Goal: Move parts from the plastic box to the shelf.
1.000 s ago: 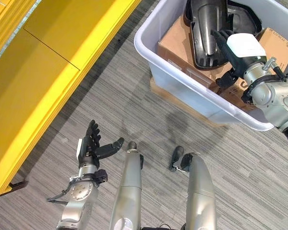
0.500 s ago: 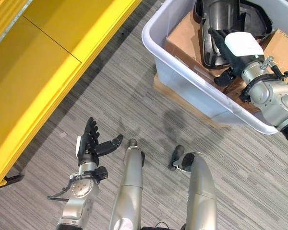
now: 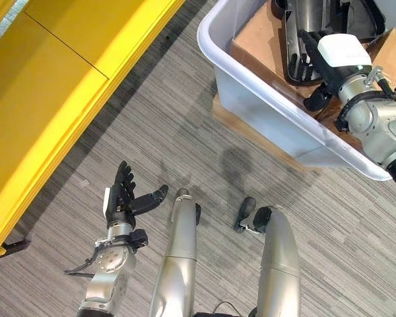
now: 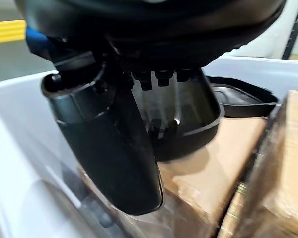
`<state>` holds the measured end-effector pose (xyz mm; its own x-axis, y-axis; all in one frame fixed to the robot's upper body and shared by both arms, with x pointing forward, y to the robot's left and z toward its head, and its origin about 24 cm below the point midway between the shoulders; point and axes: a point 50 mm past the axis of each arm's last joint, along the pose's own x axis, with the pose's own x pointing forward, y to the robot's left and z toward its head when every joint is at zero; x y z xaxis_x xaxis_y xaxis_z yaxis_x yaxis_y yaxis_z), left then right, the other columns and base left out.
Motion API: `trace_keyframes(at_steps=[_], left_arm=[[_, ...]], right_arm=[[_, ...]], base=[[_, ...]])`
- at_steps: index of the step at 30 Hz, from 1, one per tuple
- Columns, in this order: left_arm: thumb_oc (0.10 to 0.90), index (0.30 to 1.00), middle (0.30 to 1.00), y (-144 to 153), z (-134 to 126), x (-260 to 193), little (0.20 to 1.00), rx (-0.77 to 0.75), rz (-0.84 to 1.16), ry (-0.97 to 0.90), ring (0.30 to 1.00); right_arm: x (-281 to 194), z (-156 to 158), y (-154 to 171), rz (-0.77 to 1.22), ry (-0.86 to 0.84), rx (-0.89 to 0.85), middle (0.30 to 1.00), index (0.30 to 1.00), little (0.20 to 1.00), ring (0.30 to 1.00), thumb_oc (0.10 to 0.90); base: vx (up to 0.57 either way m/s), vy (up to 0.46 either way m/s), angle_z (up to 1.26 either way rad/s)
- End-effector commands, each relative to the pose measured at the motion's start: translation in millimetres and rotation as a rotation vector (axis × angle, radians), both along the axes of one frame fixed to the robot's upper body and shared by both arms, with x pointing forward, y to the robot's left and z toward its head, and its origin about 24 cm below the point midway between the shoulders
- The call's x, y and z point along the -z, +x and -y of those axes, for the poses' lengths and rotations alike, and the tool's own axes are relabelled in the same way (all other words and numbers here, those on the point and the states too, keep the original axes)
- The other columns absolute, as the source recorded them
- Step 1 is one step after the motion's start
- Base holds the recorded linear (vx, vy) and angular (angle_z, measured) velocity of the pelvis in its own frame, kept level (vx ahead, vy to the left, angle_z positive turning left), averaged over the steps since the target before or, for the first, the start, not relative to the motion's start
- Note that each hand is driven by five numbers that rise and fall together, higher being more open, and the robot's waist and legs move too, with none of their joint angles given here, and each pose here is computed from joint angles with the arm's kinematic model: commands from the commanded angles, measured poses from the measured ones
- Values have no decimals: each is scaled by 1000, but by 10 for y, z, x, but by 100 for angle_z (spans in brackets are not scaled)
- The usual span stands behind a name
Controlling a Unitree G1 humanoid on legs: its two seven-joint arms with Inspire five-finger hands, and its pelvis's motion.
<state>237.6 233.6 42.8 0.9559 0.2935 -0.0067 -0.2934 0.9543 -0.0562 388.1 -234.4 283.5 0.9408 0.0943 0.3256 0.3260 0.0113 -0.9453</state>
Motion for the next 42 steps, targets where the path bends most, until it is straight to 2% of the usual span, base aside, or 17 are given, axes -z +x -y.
trace_keyframes(at_steps=[1, 27, 35, 42], left_arm=[[900, 1000, 1000, -74, -112, -331, 1000, -37, 187, 11, 1000], [900, 1000, 1000, -18, -64, -429, 1000, -47, 245, 1, 1000], [900, 1000, 1000, -5, -16, -467, 1000, -32, 266, -11, 1000], [900, 1000, 1000, -8, 1, -473, 1000, -32, 279, -20, 1000]], right_arm=[[-739, -12, -121, 270, -56, 23, 1000, 1000, 1000, 1000, 900], [-765, -51, 16, 281, -46, 91, 1000, 1000, 1000, 1000, 900], [-595, 130, 91, 226, -11, 190, 1000, 1000, 1000, 1000, 900], [-559, 128, 118, 218, 1, 201, 1000, 1000, 1000, 1000, 900]], base=[[0, 0, 0], [10, -5, 2], [10, 6, 4], [3, 11, 2]])
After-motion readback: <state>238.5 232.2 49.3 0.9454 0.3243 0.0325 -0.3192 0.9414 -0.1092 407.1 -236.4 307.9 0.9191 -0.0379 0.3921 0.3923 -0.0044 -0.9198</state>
